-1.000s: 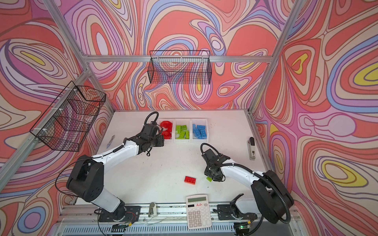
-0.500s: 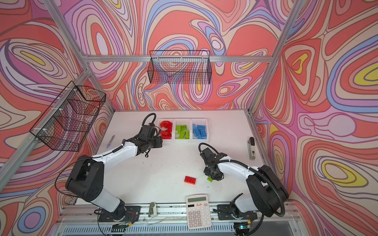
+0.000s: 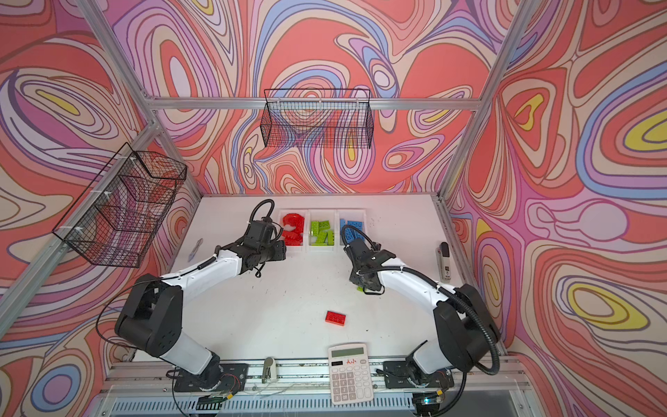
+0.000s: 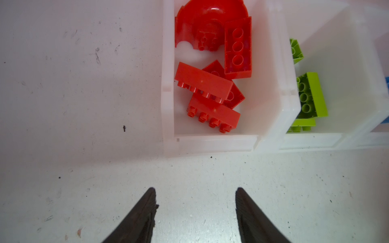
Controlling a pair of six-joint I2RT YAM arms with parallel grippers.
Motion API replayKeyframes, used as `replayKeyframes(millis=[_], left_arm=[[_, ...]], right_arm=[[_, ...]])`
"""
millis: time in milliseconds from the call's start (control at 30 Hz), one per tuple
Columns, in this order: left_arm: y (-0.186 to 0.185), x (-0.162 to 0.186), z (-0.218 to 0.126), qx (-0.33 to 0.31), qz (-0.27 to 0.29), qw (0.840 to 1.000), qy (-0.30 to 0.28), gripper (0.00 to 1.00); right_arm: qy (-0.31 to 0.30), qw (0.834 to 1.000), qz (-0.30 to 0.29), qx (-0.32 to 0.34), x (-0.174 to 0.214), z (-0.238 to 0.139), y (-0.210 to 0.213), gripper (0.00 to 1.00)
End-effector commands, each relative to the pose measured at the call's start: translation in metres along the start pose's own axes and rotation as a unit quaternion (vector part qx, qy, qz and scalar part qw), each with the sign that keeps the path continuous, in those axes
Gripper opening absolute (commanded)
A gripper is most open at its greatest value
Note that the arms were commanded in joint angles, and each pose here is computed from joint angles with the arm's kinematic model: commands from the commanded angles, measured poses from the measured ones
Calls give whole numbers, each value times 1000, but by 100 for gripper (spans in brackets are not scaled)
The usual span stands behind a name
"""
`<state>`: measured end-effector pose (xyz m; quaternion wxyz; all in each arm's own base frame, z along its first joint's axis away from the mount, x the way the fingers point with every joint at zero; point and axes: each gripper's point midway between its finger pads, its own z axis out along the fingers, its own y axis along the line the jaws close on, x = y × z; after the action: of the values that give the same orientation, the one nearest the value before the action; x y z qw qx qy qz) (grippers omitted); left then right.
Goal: Sort the legos into containers by color
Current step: 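Carry the lime-green brick into the green compartment while the left gripper lowers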
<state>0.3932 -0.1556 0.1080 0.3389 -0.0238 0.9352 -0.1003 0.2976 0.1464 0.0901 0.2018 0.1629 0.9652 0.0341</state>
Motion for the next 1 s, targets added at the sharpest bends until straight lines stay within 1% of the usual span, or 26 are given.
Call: replayKeyframes(millis=[0,100,233,267,400,500,633,733,833,867,967], left_arm=[[-4,-1,-13,21,-7,1000,-5,62],[-5,7,-20,34,-2,999,-2,62],[2,17,-36,33,8,999,-1,62],[2,18,-42,35,11,999,-4,62],[5,27,-61,42,25,999,-16,62],[7,37,-71,36,46,998,-11,62],[0,46,-83,34,98,995,-15,61],[-16,50,-90,50,151,987,-22,62],[-40,55,-93,79,212,974,-27,64],[-48,57,-93,90,231,968,-23,64],[-71,66,-90,132,278,952,-2,64]], right_arm=[[-77,995,-63,-3,-48,-10,28,33],[-116,988,-92,-38,-81,-13,67,33],[-150,978,-116,-87,-114,-17,115,33],[-149,976,-127,-94,-119,-7,127,33],[-157,967,-150,-132,-139,5,172,33],[-160,965,-160,-136,-149,16,189,33],[-160,965,-158,-137,-155,27,193,36],[-155,966,-147,-144,-159,28,188,52],[-162,965,-136,-155,-163,20,179,63],[-171,964,-131,-156,-166,14,173,65],[-201,961,-115,-150,-176,-8,148,67]])
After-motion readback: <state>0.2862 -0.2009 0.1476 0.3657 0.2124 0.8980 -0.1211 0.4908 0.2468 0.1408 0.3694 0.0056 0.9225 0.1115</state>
